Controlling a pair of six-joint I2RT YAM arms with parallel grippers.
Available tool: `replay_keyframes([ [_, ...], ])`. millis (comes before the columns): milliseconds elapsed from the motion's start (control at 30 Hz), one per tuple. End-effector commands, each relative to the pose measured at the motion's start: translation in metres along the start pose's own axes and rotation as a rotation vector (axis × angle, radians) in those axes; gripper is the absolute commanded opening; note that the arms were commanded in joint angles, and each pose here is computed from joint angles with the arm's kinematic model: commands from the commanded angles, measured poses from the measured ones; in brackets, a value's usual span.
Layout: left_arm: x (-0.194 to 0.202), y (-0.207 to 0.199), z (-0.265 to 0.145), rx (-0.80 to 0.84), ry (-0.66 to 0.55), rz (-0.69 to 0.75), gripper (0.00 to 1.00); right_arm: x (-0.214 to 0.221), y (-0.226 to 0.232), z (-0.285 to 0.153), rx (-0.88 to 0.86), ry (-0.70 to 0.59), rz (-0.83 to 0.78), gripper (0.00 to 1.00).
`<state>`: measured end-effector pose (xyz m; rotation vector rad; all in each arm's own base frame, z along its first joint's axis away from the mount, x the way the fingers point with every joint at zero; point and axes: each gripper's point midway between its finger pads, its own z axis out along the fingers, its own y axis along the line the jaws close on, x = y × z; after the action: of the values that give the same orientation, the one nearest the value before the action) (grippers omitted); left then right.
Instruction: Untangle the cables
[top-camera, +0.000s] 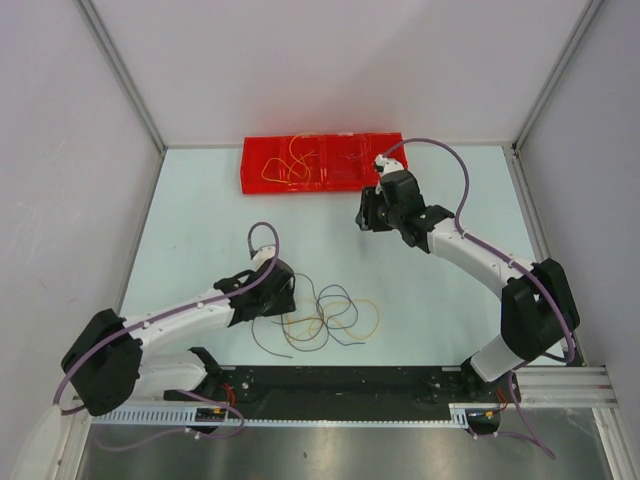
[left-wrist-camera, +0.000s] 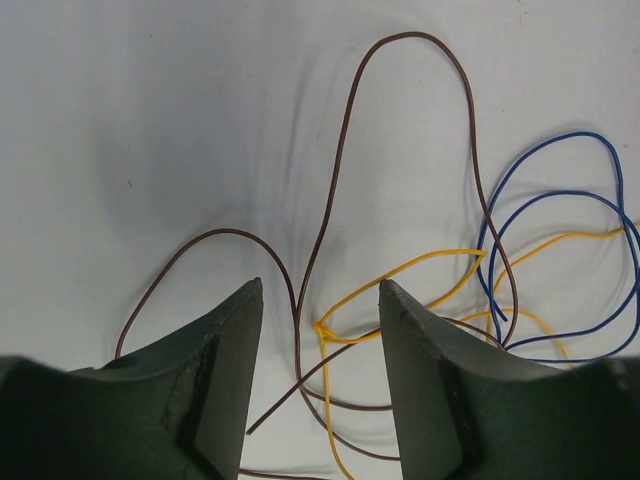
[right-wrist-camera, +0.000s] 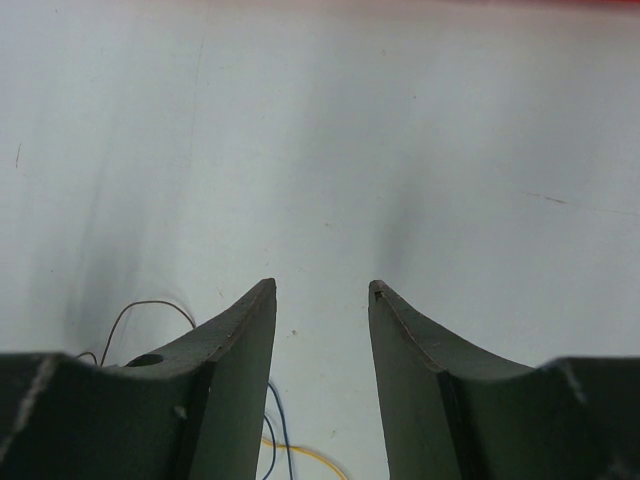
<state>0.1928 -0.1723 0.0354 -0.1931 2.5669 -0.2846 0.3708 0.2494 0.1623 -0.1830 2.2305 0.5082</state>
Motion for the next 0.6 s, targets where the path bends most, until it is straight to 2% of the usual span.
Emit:
replay_keyframes([
  [0,-0.006,-0.002,0.007,-0.007,-0.042,-0.026,0.52,-0.01,0.005,-0.008,-0.023,-0.034,0.015,0.47],
  [167,-0.005,0.0,0.012,-0.026,-0.042,-0.024,0.4,-0.009,0.005,-0.006,-0.022,-0.029,0.014,0.46],
  [333,-0.001,0.01,0.017,-0.073,-0.038,-0.02,0.34,-0.007,0.003,-0.005,-0.019,-0.024,0.015,0.46],
  [400,0.0,0.01,0.018,-0.072,-0.036,-0.019,0.24,-0.007,0.004,-0.005,-0.02,-0.024,0.012,0.46],
  [433,0.001,0.011,0.018,-0.074,-0.037,-0.02,0.08,-0.006,0.003,-0.004,-0.016,-0.022,0.015,0.46],
  [467,0.0,0.011,0.018,-0.075,-0.04,-0.02,0.01,-0.005,0.003,-0.004,-0.017,-0.02,0.013,0.46],
  [567,-0.014,0.004,0.008,-0.073,-0.064,-0.006,0.0,-0.005,0.002,-0.003,-0.015,-0.019,0.013,0.45],
])
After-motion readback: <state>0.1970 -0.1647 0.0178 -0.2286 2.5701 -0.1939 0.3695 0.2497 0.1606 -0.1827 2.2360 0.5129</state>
